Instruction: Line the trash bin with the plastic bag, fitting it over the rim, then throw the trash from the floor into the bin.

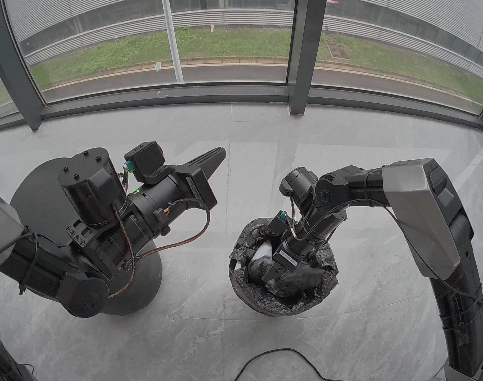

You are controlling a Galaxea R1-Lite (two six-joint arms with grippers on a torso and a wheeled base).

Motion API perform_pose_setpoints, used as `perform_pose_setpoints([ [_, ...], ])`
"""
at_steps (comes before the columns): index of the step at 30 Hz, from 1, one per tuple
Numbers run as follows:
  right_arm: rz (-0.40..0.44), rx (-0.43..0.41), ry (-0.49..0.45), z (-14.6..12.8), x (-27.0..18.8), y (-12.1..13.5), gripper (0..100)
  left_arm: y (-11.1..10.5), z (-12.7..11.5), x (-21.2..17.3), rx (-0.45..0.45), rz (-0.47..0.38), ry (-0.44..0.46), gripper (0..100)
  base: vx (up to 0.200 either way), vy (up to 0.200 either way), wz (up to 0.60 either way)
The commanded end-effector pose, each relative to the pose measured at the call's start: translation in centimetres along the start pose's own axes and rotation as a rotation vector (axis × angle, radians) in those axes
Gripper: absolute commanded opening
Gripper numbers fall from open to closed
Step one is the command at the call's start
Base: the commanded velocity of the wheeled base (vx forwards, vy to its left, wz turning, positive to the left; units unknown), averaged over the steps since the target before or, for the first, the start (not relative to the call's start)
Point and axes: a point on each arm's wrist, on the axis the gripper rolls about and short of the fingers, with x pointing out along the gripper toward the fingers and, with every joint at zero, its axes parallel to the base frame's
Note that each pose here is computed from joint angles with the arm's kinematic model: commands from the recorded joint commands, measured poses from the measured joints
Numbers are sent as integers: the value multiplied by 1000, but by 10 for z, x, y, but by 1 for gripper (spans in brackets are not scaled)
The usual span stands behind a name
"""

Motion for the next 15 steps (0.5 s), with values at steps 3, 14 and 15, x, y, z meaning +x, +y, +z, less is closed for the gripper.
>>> perform_pose_setpoints([
  [3, -42, -25, -78, 6, 11, -8, 100, 0, -2, -5, 1, -2, -2, 0, 0, 0, 0],
  [14, -100, -44, -174, 20, -52, -2, 100, -2, 5, -8, 1, -6, -23, 0, 0, 0, 0],
  [15, -124, -26, -189, 18, -89, 0, 100, -5, 11, -11, 3, -11, -39, 0, 0, 0, 0],
])
